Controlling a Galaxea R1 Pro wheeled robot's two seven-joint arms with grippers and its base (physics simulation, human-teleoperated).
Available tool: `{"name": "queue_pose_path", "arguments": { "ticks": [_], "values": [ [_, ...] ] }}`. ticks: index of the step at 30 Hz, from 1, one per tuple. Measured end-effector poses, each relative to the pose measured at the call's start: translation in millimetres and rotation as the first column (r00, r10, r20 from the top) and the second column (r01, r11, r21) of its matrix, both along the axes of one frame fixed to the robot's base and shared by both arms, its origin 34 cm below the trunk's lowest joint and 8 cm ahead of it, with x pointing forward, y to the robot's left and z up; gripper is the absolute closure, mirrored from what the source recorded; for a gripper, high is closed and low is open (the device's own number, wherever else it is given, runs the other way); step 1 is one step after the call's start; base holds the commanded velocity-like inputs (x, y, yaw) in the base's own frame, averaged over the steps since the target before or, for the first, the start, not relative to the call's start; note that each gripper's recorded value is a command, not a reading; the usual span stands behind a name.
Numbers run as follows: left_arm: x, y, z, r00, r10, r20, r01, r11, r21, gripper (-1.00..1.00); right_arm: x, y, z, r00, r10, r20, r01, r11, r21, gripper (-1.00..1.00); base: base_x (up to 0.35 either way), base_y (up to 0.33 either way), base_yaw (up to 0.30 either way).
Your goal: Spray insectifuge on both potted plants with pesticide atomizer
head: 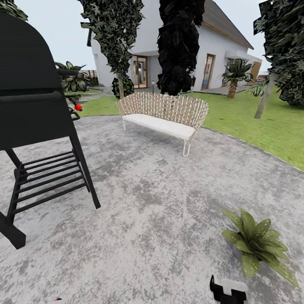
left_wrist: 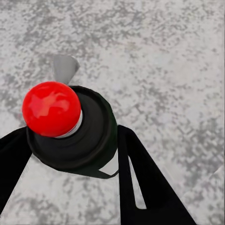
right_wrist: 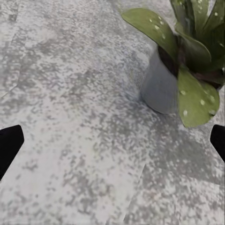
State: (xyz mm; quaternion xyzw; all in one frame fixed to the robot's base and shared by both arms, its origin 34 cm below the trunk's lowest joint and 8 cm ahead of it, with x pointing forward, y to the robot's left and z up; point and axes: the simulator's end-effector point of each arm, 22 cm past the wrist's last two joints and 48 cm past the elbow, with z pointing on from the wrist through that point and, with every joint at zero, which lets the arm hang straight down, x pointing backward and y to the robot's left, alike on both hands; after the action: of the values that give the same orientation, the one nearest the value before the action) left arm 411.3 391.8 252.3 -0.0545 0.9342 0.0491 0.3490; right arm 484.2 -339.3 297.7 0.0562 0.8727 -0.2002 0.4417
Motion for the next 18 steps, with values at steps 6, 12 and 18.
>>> {"name": "queue_pose_path", "arguments": {
  "ticks": [6,12,18],
  "values": [
    [-0.3,0.5,-0.1,1.0,0.004,0.0,-0.004,1.0,0.0,1.0,0.2,0.0,0.1,1.0,0.0,0.0,0.0,1.0,0.0,-1.0,0.338,0.0,0.0],
    [1.6,1.8,2.0,1.0,0.011,0.007,-0.011,1.0,0.0,1.0,1.5,0.0,2.1,1.0,0.0,0.005,0.0,1.0,0.0,-1.0,0.339,0.071,0.0],
    [4.0,1.6,4.5,1.0,0.011,0.015,-0.011,1.0,-0.001,1.0,3.9,0.1,5.4,1.0,0.001,0.014,-0.001,1.0,0.0,-1.0,0.333,0.163,0.0]
  ]
}}
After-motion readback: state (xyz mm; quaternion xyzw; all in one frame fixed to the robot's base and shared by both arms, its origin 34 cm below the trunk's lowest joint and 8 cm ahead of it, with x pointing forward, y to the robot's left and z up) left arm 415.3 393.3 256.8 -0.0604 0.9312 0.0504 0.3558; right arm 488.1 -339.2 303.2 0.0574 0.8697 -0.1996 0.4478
